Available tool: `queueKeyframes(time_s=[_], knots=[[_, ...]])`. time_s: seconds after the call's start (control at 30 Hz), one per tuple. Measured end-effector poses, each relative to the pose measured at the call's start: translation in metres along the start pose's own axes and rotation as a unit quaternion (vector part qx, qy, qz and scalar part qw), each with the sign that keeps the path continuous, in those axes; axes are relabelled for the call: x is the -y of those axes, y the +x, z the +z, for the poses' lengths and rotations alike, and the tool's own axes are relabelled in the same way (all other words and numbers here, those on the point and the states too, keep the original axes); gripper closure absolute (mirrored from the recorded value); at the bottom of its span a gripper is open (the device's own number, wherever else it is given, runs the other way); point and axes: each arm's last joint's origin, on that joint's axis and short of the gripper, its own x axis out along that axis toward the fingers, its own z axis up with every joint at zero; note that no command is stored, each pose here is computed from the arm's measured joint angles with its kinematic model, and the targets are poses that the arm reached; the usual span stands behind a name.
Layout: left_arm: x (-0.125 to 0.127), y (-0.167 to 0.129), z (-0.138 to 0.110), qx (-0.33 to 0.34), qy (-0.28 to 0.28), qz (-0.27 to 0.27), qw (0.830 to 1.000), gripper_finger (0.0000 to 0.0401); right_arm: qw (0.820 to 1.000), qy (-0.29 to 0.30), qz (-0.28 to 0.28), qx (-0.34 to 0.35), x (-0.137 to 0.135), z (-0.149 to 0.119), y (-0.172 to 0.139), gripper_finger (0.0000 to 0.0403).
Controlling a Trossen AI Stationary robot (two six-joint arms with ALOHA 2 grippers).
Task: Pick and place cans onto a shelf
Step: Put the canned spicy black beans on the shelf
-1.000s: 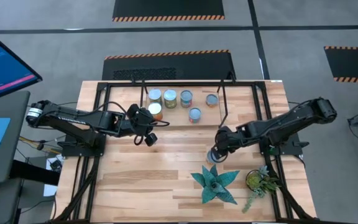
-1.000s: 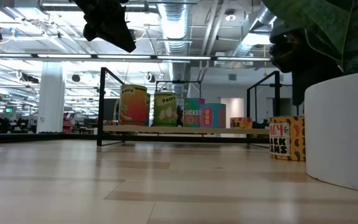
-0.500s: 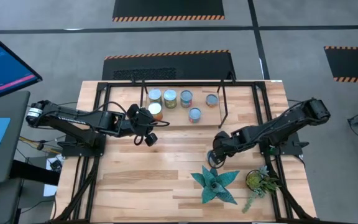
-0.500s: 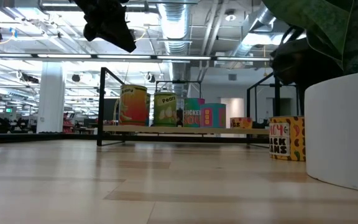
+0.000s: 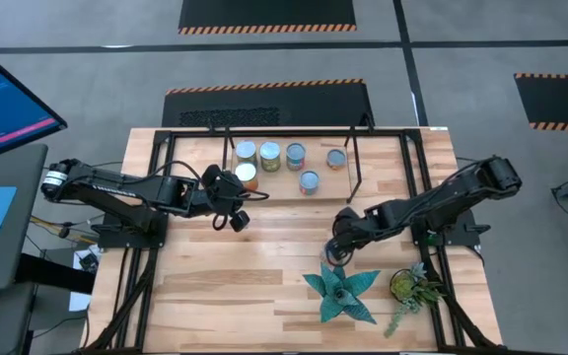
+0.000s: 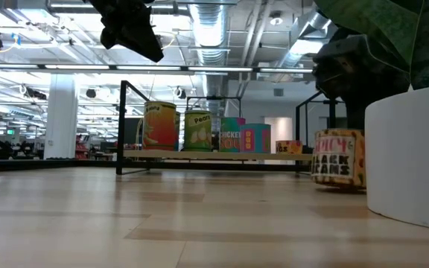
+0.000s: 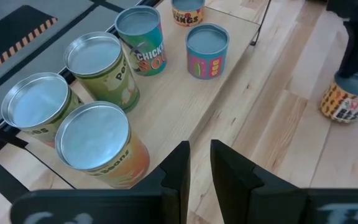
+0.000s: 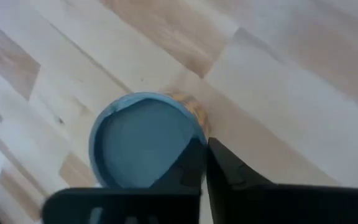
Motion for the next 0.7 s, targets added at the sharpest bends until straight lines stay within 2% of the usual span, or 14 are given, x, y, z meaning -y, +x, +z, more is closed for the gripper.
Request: queueKeyframes(time_s=[0.17, 0.37, 0.57, 0.7], knots=[[0.0, 0.0, 0.0, 0.0, 0.003, 0.0, 1.0, 0.0349, 1.0, -0.007, 0.002, 0.027, 0.0, 0.002, -0.012, 0.0395], [0.0, 0.0, 0.0, 0.0, 0.003, 0.001, 1.0, 0.0349, 0.996, -0.05, 0.027, 0.069, -0.006, 0.016, -0.048, 0.0398], [0.0, 0.0, 0.0, 0.0, 0.003, 0.003, 1.0, 0.0349, 0.984, -0.085, 0.03, 0.154, -0.006, 0.039, -0.09, 0.0399], [0.0, 0.0, 0.0, 0.0, 0.003, 0.003, 1.0, 0.0349, 0.971, -0.134, 0.033, 0.197, -0.004, 0.058, -0.116, 0.04]])
